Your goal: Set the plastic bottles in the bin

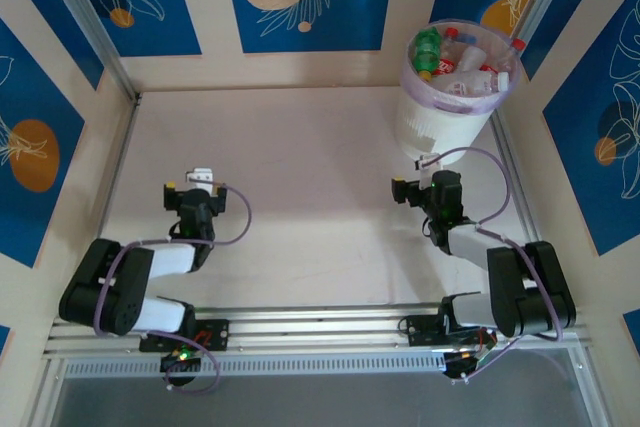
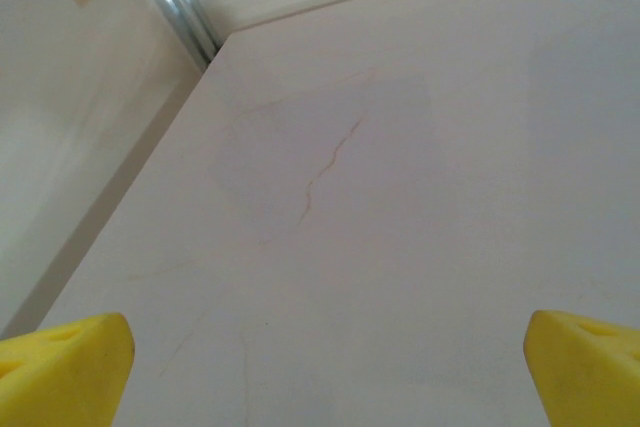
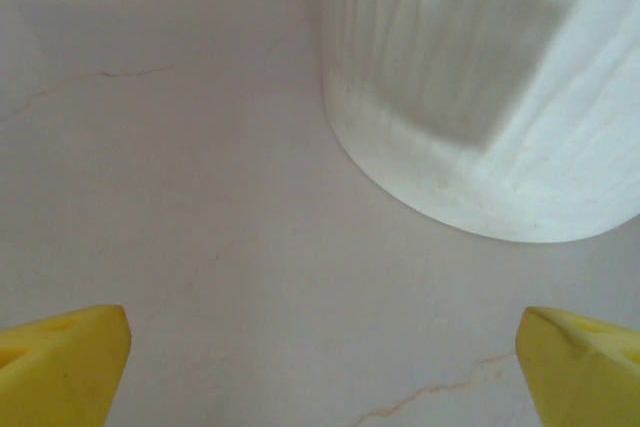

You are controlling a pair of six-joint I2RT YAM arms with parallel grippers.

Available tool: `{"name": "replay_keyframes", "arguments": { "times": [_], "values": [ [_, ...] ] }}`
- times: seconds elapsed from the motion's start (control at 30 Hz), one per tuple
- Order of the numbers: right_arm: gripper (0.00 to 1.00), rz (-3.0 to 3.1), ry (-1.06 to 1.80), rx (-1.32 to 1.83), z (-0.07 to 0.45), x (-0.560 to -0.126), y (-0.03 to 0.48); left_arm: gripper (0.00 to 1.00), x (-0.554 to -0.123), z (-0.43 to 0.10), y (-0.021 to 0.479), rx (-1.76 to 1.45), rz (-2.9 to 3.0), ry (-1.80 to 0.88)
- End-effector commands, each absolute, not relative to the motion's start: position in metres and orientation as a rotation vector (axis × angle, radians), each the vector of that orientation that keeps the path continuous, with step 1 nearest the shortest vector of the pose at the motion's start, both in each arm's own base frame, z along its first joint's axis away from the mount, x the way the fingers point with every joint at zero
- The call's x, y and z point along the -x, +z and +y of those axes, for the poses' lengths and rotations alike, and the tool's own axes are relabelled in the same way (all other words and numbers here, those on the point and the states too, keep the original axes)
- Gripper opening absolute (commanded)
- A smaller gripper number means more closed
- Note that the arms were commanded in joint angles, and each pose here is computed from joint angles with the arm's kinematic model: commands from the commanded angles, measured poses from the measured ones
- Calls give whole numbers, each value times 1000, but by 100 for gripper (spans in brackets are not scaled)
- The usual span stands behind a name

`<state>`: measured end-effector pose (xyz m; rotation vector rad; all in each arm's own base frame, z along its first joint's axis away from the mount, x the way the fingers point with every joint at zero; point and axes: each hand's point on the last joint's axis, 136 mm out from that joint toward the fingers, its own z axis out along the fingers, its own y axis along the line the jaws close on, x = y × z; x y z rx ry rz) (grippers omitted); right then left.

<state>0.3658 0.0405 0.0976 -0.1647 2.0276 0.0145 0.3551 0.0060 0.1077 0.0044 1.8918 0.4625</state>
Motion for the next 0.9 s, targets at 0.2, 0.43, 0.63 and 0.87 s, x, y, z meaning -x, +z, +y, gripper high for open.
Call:
{"name": "replay_keyframes", "arguments": {
  "times": [0.2, 0.43, 0.63, 0.87],
  "values": [
    [99, 1933, 87, 170, 47, -379, 117, 100, -365, -1, 129, -30, 1814, 394],
    [99, 1907, 121, 158, 51, -387, 117, 100, -362, -10, 131, -15, 1766, 261],
    [99, 1898, 133, 140, 48, -387, 109, 100, -373, -15, 114, -34, 1753, 223],
    [99, 1907, 166, 94, 38, -391, 97, 100, -384, -17, 100, -48, 1828, 226]
  ]
}}
